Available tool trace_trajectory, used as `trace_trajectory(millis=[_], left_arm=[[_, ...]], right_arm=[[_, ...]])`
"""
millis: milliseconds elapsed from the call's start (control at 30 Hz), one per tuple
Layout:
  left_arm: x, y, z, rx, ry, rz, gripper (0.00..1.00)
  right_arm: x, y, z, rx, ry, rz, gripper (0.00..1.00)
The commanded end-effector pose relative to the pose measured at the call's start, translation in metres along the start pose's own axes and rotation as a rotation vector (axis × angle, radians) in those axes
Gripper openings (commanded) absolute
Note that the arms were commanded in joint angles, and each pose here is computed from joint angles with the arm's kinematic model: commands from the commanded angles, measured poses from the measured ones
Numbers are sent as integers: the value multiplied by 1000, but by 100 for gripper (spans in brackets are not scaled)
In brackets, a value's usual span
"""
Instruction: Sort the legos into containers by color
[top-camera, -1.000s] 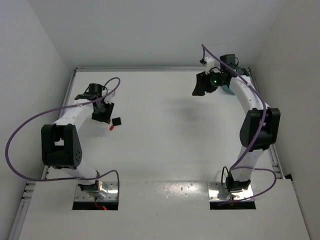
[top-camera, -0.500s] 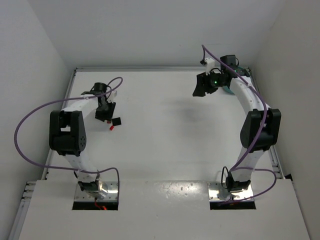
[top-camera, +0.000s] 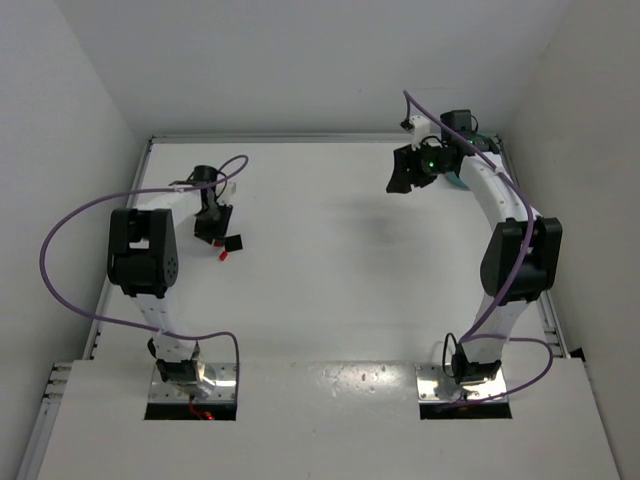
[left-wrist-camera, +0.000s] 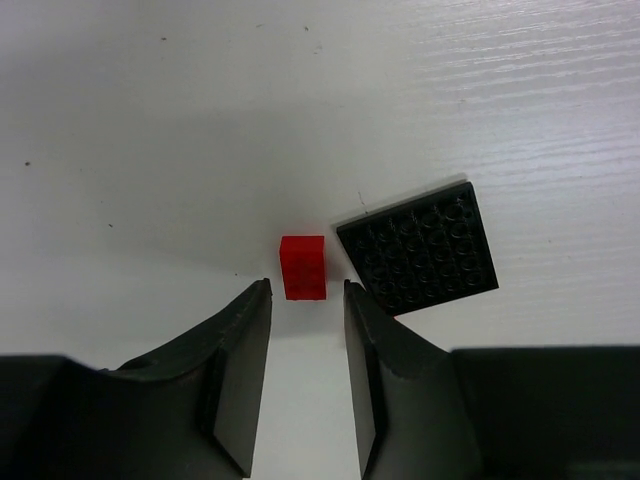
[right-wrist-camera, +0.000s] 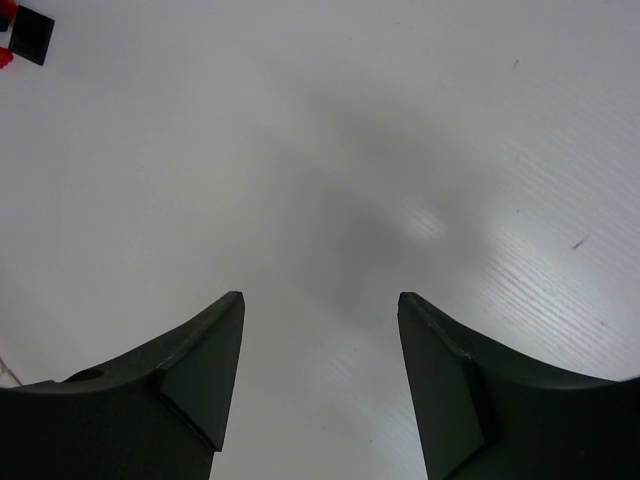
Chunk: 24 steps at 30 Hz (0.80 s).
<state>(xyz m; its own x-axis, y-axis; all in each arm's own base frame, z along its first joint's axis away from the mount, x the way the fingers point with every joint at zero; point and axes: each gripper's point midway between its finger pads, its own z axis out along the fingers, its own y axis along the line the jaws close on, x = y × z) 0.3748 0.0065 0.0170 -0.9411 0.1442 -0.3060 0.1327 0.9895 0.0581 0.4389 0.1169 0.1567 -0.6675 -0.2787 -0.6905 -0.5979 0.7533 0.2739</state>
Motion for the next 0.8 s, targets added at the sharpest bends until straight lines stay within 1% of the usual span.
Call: trace_trajectory(millis=[0,367,467,533,667,700,733,767], left_arm=[[-13,6,0,-22,-29,-27,39],[-12,11,8,-32,-15,-44,35],[-12,11,12,-32,-15,-44,32],[-18,12,13,-36,-40,-45,28],[-19,9,13,1,-44,-43,24],[-20,2,13,41,-50,-43,24],[-20,1,8,71,-56,-55,23],[-24,3,1,98,-81,-71,22]], right_arm=[[-24,5,-13,20,-70,-51,64],[-24,3,-13,29,-68,-51,64],[-24,3,-13,29,-68,-51,64],[-24,5,-13,20,-70,-51,64],[-27,24,-15,-103,-86,-43,64],[-28,36,-16,-179,-103,-65,64],[-25,41,-15,-210,-101,-57,64],[-33,49,-18,-242,-148,-91,64]])
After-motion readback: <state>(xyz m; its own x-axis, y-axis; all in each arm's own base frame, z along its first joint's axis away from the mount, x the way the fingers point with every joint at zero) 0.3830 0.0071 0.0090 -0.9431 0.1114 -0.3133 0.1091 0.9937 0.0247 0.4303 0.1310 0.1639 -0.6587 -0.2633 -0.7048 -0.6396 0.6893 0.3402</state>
